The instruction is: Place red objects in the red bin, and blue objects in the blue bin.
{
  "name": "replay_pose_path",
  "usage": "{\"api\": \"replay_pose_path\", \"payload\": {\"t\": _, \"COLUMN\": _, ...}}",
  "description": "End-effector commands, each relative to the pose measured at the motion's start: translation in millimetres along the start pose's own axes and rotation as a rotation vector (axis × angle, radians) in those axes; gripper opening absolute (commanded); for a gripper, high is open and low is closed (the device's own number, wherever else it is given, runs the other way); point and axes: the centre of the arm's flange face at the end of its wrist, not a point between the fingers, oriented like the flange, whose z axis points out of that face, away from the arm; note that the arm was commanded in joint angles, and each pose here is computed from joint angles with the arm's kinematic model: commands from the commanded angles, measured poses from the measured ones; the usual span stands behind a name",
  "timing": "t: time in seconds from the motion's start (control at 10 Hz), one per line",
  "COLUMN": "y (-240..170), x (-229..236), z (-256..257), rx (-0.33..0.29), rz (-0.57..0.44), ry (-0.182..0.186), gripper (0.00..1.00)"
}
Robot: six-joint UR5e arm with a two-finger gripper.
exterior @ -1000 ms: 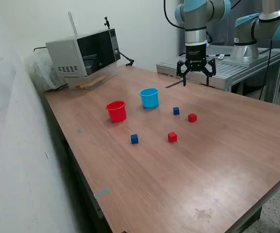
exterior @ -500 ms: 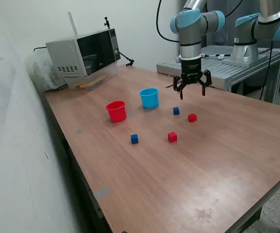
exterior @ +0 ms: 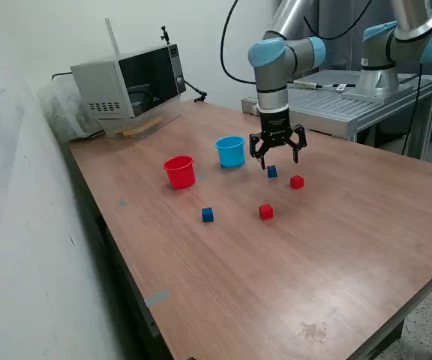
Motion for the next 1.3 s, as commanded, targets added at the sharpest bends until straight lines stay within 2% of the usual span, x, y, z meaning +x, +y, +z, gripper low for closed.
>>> {"api": "replay_pose_path", "payload": {"t": 0.0, "y": -34.3, "x": -34.6, "z": 10.6, "rx": -0.004, "rz": 0.05, "ry": 0.011, "gripper": 1.0}}
{"api": "replay_pose_path", "payload": {"t": 0.5, "y": -40.6, "x": -17.4, "z": 27.0, "rx": 0.003, "rz": 0.051, "ry": 0.058, "gripper": 1.0}}
{"api": "replay_pose_path", "payload": {"t": 0.6, "y": -39.2, "x": -12.9, "z": 28.8, "rx": 0.003, "rz": 0.047, "ry": 0.065, "gripper": 0.0}}
{"api": "replay_pose_path", "payload": {"t": 0.8, "y": -35.0, "x": -13.5, "z": 25.6, "rx": -0.023, "rz": 0.043, "ry": 0.048, "gripper": 0.0}}
{"api": "replay_pose_path", "payload": {"t": 1.1, "y": -24.6, "x": -24.9, "z": -8.2, "rx": -0.047, "rz": 0.044, "ry": -0.038, "gripper": 0.0}}
{"api": "replay_pose_path", "payload": {"t": 1.2, "y": -23.3, "x": -33.6, "z": -32.2, "rx": -0.048, "rz": 0.042, "ry": -0.088, "gripper": 0.0}}
